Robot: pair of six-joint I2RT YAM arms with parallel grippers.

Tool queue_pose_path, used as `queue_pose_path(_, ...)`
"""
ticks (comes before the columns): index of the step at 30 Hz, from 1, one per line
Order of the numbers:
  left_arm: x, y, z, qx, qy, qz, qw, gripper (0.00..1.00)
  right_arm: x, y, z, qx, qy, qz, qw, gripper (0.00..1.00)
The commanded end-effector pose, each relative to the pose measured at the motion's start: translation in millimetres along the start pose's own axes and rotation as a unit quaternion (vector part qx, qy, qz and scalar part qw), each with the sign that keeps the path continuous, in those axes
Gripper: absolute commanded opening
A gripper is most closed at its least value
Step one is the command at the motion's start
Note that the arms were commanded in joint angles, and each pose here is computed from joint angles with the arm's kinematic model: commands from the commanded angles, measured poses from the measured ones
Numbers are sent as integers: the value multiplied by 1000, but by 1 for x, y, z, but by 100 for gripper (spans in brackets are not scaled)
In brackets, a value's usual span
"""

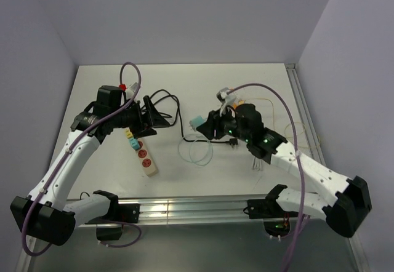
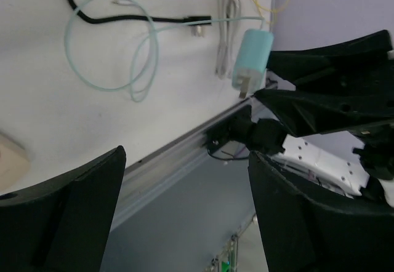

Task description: Insert the plug

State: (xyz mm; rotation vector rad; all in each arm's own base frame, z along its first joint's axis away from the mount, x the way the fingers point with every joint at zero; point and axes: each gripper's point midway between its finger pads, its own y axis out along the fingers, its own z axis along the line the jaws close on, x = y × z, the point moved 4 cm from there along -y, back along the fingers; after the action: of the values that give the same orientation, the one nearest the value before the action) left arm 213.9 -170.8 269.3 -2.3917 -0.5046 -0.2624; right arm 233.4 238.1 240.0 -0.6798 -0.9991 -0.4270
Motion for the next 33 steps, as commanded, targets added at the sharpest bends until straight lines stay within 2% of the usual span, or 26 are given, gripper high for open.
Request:
queue_pose_path(1, -11, -11, -25, -99, 52, 30, 993, 86, 4, -25, 34, 117, -39, -41, 992, 0)
queue_pose_path(3, -15, -10, -19, -90, 52, 36, 994, 86, 3, -34, 37, 128, -47, -45, 990, 0)
queue_pose_path(6, -19, -9, -13, -78, 49, 44, 995, 86, -10, -40, 48, 180, -68, -16, 981, 0)
queue_pose_path(9, -29, -5, -13, -111, 40, 84, 989, 85, -25, -43, 58, 229, -91, 29, 969, 0)
queue_pose_path(15, -52, 5, -11, -122, 32, 137, 982, 84, -40, -46, 85, 300, -129, 76, 942, 0)
queue_pose_path(18, -63, 10, -10, -123, 21, 156, 980, 84, -42, -42, 91, 303, -141, 93, 938, 0)
queue_pose_path(28, -91, 21, -24, -159, 13, 204, 966, 81, -36, -33, 103, 303, -162, 87, 935, 0)
queue_pose_path(33, -98, 24, -34, -180, 10, 219, 959, 73, -37, -30, 108, 298, -165, 96, 935, 0)
